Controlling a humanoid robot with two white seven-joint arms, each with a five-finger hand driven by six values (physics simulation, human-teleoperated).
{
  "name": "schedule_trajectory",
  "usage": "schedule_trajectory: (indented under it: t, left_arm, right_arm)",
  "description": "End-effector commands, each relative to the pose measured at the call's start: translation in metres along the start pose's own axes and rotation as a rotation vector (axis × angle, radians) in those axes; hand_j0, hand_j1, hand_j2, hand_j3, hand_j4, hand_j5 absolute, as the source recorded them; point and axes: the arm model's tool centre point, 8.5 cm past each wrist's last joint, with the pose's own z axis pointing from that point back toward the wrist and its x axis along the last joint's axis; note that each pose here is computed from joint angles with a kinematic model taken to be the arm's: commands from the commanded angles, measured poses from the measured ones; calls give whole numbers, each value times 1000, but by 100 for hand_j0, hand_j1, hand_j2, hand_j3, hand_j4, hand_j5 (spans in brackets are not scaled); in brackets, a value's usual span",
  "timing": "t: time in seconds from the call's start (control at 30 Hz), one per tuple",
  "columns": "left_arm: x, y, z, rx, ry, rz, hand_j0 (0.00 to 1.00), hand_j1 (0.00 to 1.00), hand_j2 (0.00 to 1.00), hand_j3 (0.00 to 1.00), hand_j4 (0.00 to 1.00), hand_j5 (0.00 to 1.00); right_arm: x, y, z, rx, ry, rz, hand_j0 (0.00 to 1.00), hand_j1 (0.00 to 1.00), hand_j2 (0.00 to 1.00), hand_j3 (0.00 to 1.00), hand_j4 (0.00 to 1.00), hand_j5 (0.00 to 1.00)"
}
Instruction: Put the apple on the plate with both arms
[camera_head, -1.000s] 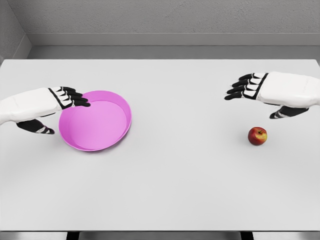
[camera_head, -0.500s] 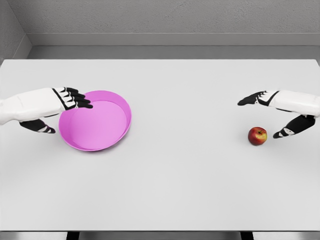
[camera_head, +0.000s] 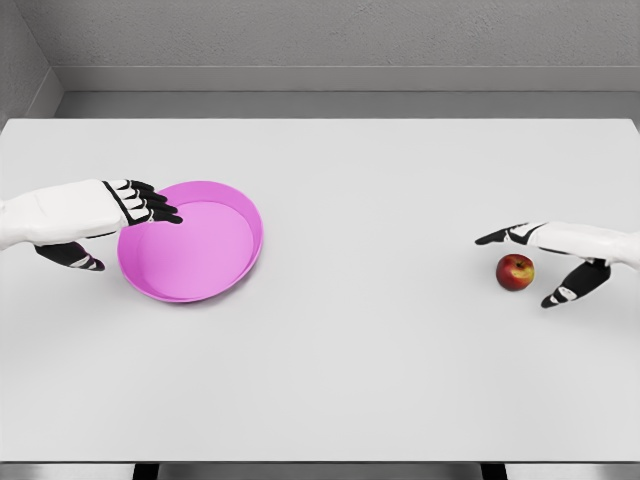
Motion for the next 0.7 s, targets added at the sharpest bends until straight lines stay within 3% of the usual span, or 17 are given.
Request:
schedule_trajectory:
  t: [0.0, 0.4, 0.67]
  left_arm:
    - [0, 1, 1, 3, 1, 4, 100, 100, 100, 100, 100, 100]
    - [0, 1, 1, 3, 1, 4, 100, 100, 100, 100, 100, 100]
    - [0, 1, 1, 2, 2, 4, 100, 100, 100, 100, 100, 100]
  right_arm:
    - [-12, 6, -2, -1, 26, -31, 100, 100, 100, 100, 100, 100]
    - [-20, 11, -28, 5, 31, -35, 100, 100, 100, 100, 100, 100]
    - [-28, 10, -26, -1, 56, -44, 100, 100, 100, 100, 100, 100]
